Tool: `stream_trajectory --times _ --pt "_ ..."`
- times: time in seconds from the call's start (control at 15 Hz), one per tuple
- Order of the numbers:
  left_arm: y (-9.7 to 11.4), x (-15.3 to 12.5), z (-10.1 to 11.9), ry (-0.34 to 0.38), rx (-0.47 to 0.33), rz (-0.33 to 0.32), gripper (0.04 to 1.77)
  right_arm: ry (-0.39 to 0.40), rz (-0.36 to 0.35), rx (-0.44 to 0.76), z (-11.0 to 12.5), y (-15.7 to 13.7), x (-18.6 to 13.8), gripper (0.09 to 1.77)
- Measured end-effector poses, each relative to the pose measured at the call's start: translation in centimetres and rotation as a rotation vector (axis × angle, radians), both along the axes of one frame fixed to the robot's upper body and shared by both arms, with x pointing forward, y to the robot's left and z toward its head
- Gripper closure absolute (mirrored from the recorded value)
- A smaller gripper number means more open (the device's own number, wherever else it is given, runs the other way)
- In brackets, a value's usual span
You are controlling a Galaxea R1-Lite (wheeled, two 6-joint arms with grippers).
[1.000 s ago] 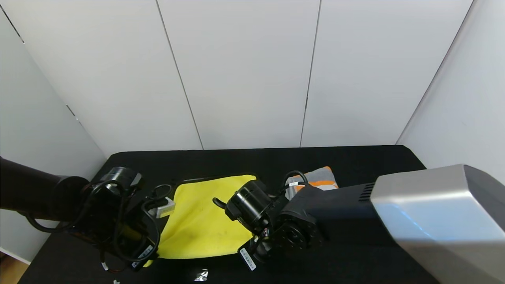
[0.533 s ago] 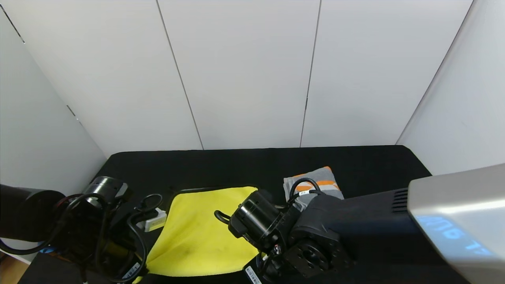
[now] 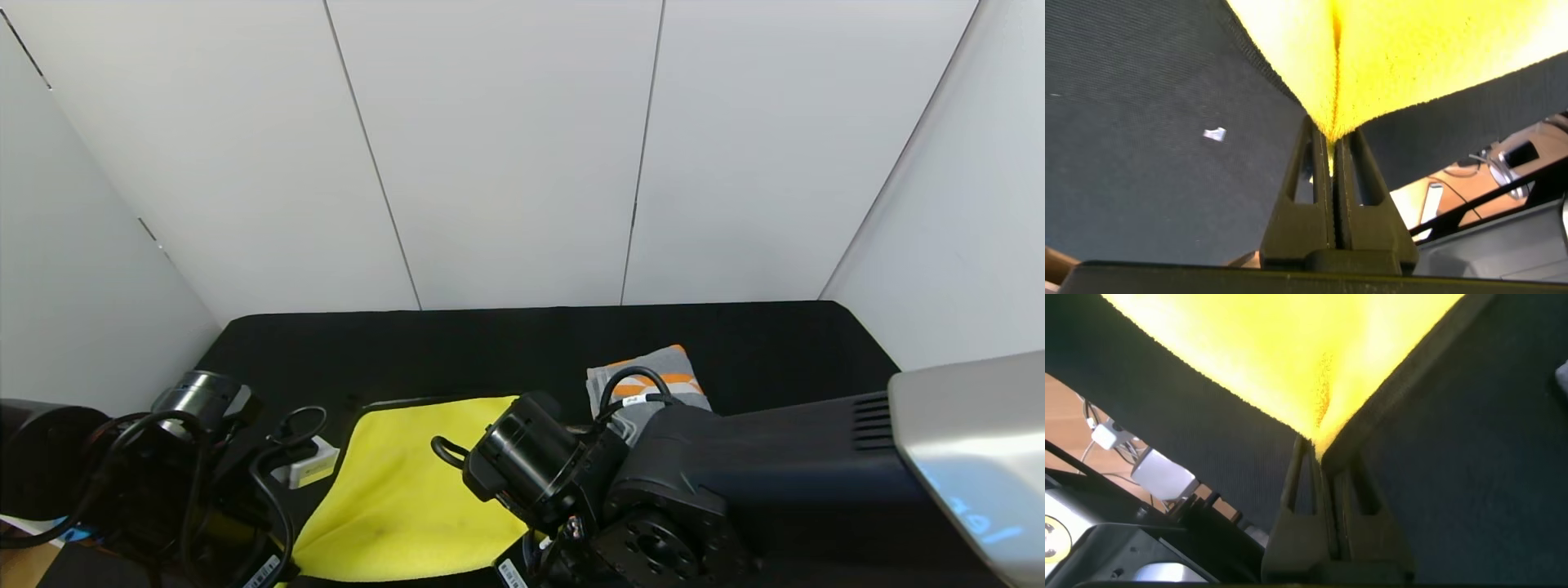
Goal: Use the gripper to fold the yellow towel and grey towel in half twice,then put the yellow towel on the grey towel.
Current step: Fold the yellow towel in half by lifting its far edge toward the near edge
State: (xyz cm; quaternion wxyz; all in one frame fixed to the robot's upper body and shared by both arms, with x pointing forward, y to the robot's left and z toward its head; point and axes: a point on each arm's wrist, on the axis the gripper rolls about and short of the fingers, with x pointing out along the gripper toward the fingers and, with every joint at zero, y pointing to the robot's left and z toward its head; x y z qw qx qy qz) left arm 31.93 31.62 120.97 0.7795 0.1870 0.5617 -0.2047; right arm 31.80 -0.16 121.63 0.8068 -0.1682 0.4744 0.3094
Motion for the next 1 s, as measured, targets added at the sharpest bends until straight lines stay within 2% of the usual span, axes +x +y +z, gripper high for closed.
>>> stream_trajectory --times 0.2,0.47,0.6,0.87,1.0 --pt "-0.1 0.7 1.1 -0.048 -0.051 0.019 1.68 -0.026 -0.018 0.033 1.1 -0.1 0.8 1.73" --pt "0.2 1.6 2.4 -0.104 -0.065 0.059 1.68 -0.070 -0.042 0.090 2.7 0.3 2.2 1.73" --pt "0.5 1.9 2.7 -0.123 -0.066 0.075 1.68 -0.082 -0.056 0.104 2.7 0.5 3.1 1.73" --pt "1.1 3.0 3.2 -0.217 -0.082 0.113 1.68 -0.101 -0.099 0.124 2.4 0.7 5.7 1.73" --pt "1.1 3.4 3.1 -0.226 -0.083 0.114 1.68 -0.110 -0.119 0.132 2.2 0.8 6.9 1.73"
